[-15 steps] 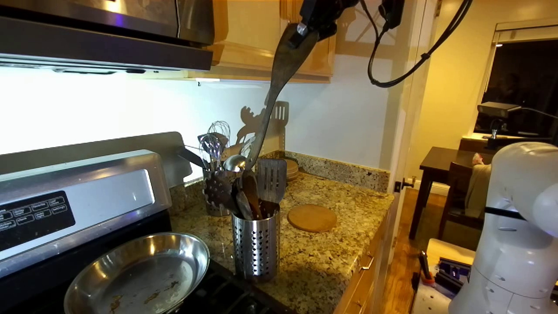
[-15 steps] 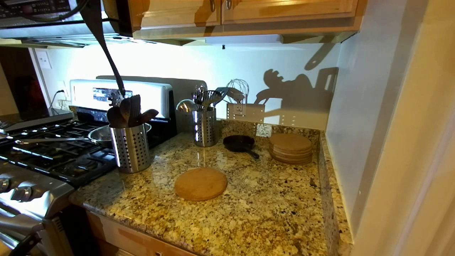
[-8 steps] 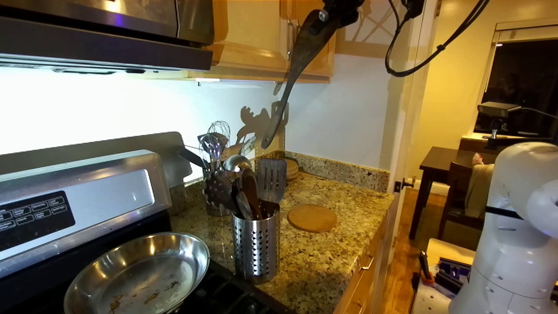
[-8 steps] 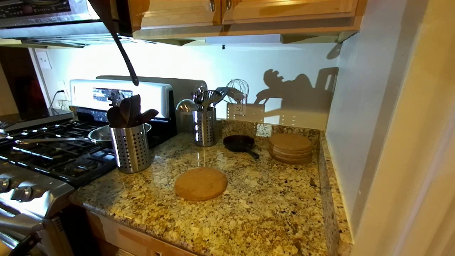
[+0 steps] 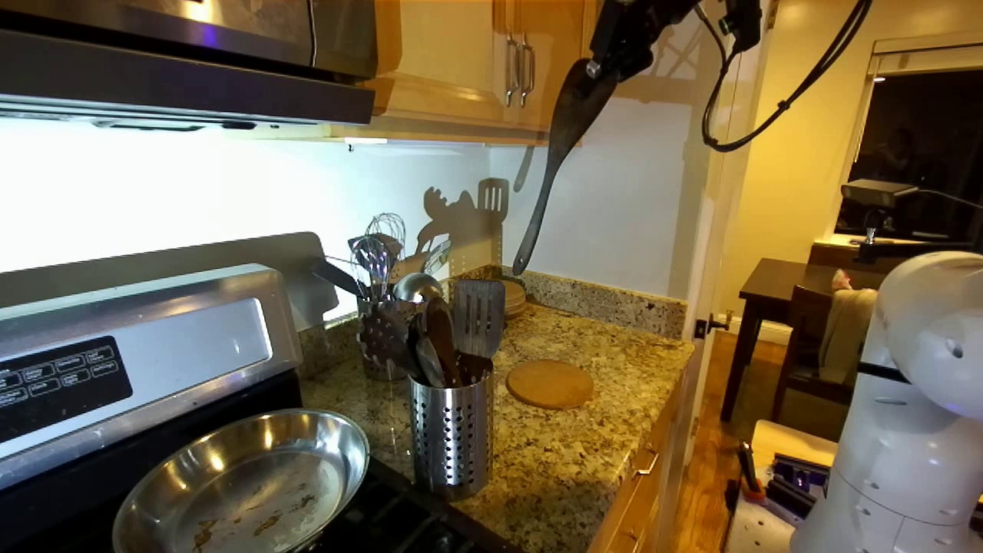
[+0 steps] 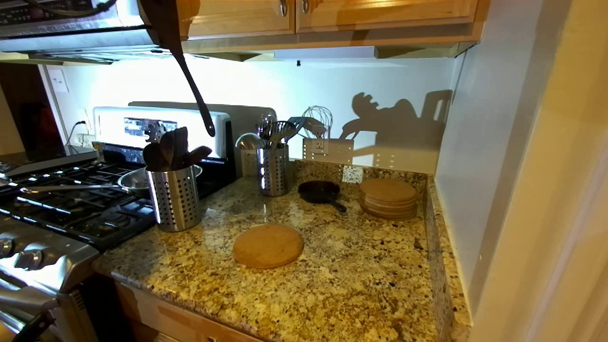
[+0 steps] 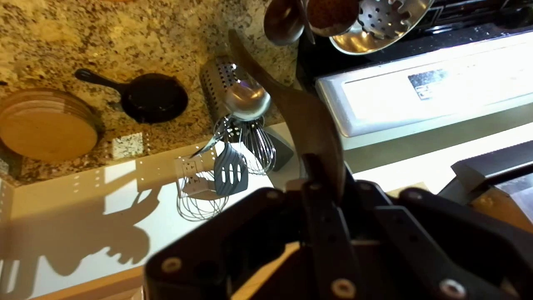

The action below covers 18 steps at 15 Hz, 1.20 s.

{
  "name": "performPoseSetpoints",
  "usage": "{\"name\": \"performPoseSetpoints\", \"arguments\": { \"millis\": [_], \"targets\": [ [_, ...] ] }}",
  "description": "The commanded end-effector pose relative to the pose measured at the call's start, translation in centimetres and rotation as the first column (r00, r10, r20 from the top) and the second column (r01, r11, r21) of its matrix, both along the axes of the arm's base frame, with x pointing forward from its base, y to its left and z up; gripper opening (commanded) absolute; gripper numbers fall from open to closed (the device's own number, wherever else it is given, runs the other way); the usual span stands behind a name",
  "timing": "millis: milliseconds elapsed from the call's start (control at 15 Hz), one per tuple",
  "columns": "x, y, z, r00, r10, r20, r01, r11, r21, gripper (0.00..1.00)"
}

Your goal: Pick up the wooden spoon from the utensil holder and put it on the countertop.

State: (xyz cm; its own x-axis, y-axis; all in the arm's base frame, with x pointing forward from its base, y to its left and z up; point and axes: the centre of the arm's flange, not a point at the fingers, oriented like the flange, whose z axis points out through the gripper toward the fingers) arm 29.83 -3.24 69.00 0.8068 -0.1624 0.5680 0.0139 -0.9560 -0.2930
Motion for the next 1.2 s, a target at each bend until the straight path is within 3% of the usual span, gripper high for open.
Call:
{"name": "performPoseSetpoints", "arguments": {
  "millis": [0,333,733,1133],
  "targets": [
    [0.5,-1.3,-3.0,0.995,-0.002,-0.103,0.006,0.999,0.043,0.08],
    [2.6,-2.2,-8.4,0.96,0.073,-0.269,-0.027,0.985,0.171,0.08],
    [4.6,-3.1,-14.0,0.889,0.164,-0.427,-0.036,0.956,0.293,0.08],
    [7.0,-3.9,-19.5,0.846,0.28,-0.454,-0.073,0.904,0.421,0.08]
  ]
}}
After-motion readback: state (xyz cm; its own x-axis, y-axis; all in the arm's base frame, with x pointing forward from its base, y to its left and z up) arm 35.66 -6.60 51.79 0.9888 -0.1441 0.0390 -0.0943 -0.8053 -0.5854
